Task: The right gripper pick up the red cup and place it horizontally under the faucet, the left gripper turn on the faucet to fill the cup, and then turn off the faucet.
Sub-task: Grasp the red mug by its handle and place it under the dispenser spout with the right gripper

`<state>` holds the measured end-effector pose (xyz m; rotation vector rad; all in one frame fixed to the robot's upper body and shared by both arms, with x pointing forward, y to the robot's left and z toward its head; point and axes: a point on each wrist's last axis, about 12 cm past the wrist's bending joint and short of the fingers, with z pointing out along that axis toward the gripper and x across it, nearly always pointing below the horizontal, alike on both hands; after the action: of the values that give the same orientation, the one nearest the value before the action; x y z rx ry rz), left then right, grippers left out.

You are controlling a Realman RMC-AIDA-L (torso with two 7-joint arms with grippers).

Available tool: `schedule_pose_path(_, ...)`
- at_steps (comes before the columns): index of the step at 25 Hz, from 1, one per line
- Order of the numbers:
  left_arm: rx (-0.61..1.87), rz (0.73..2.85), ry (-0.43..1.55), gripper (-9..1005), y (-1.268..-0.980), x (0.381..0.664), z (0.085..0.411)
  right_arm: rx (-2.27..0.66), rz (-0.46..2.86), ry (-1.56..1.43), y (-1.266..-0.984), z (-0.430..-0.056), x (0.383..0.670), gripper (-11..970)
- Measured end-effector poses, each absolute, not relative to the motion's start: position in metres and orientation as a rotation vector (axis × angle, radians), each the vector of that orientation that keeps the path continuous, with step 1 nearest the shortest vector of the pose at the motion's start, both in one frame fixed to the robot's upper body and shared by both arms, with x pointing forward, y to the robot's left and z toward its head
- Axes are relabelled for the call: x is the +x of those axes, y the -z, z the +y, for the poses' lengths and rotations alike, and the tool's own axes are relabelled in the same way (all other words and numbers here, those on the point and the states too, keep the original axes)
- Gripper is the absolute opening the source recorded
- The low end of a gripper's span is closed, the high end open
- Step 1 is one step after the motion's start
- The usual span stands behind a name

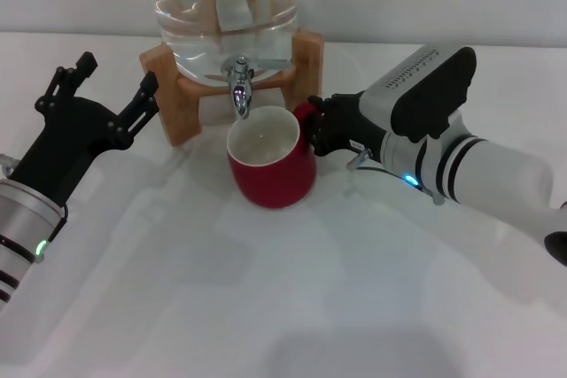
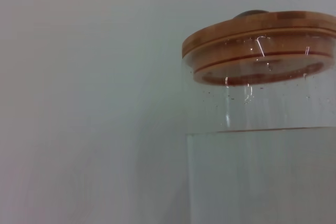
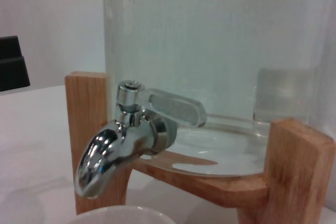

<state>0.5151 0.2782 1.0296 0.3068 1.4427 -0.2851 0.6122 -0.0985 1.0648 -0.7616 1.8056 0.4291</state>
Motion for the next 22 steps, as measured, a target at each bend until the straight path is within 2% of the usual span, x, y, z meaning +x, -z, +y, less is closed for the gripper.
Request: schedule_pose_path(22,0.312,1.441,0.29,874,-1.0306,0.5179,0.2755,-0.717,1.834,-0.436,-1.0657,-0.0988,0.6147,190)
